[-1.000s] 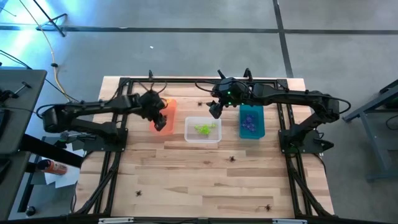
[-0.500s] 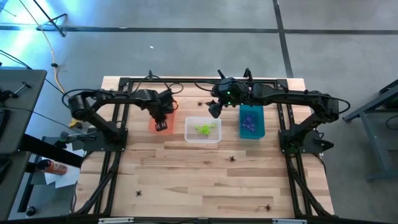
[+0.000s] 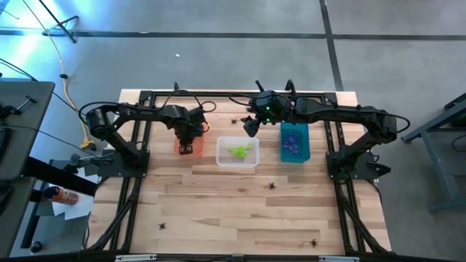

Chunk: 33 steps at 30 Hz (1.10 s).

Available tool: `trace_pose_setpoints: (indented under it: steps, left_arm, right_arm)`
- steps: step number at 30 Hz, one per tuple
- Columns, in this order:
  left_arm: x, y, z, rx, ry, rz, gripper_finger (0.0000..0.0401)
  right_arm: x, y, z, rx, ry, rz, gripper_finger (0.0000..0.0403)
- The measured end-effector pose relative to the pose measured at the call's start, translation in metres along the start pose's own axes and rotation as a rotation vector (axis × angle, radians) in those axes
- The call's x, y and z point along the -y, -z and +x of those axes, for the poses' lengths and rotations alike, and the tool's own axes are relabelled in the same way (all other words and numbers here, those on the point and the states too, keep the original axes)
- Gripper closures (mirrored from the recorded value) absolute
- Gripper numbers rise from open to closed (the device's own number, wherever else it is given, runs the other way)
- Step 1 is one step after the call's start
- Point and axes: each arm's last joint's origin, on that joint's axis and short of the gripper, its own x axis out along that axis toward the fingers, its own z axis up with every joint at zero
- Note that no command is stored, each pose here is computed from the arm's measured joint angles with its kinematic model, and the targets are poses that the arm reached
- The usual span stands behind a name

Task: Sort Halloween decoration
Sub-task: Put the black spider toy into the orange bin

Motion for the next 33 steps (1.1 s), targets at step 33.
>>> trace_pose_setpoints:
  steps: [33]
  left_arm:
    - [0.062,0.036,-0.178,1.063,0.049,-0.37,0.0199]
  right_arm:
    - [-0.033,0.099,-0.068,-0.521,-0.224,0.067,0.0155]
